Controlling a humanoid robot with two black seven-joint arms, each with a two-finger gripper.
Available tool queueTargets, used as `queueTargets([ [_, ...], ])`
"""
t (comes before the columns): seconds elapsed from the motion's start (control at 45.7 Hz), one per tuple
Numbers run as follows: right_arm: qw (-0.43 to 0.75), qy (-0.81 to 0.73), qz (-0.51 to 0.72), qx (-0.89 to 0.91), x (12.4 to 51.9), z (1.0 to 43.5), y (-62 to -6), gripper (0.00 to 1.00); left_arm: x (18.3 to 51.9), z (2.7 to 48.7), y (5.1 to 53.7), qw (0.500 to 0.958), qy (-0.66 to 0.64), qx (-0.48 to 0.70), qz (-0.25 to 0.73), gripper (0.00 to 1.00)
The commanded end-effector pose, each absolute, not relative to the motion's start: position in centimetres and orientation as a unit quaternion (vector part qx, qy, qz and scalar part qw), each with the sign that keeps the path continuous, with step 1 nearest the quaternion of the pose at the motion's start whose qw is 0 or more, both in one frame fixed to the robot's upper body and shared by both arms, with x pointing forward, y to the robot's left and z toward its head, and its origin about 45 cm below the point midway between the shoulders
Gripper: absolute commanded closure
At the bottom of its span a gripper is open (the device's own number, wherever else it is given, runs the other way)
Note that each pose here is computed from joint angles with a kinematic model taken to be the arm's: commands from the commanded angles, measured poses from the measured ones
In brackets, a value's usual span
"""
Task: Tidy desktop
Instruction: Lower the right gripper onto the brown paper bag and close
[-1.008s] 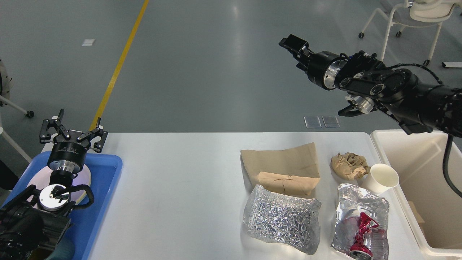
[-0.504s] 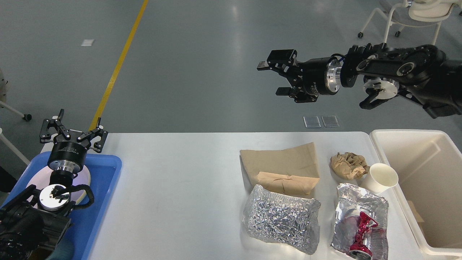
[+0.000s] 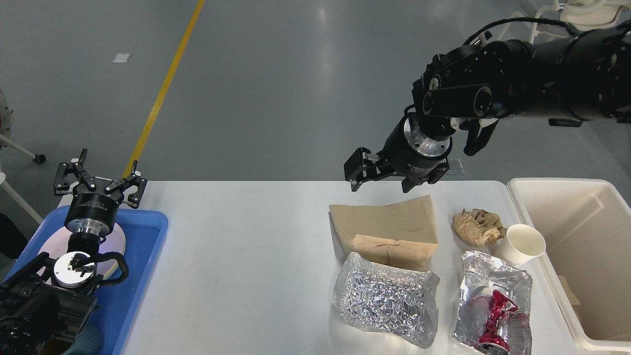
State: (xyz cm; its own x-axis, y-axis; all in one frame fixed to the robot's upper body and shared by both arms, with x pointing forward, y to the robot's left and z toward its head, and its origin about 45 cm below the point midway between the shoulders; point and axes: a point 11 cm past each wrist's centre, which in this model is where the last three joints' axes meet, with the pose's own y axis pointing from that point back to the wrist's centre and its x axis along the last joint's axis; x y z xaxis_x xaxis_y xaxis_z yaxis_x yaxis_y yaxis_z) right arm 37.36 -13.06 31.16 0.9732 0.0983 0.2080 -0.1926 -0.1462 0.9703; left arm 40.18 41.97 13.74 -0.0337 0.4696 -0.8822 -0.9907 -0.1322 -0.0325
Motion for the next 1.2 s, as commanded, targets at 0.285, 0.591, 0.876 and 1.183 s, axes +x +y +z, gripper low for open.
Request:
queueTargets([
  [0.285, 0.631, -0.050, 0.027, 0.774, 34.1, 29.8, -13.3, 0.00, 40.2, 13.7, 42.0, 0.571, 0.328, -0.397, 0.640, 0.03],
  [0.591, 0.620, -0.162, -0.102, 0.761, 33.5, 25.5, -15.5, 0.00, 40.2, 13.7, 42.0, 0.571, 0.328, -0.397, 0.640, 0.03],
  [0.876, 0.607, -0.304, -0.176, 0.712, 33.2, 20.1, -17.6, 0.00, 40.2, 13.7, 42.0, 0.571, 0.328, -0.397, 0.640, 0.03],
  [1.183, 0.564, -0.440, -0.263, 0.647, 33.0, 15.0, -18.9, 0.00, 40.2, 13.7, 42.0, 0.571, 0.328, -0.397, 0.640, 0.03],
])
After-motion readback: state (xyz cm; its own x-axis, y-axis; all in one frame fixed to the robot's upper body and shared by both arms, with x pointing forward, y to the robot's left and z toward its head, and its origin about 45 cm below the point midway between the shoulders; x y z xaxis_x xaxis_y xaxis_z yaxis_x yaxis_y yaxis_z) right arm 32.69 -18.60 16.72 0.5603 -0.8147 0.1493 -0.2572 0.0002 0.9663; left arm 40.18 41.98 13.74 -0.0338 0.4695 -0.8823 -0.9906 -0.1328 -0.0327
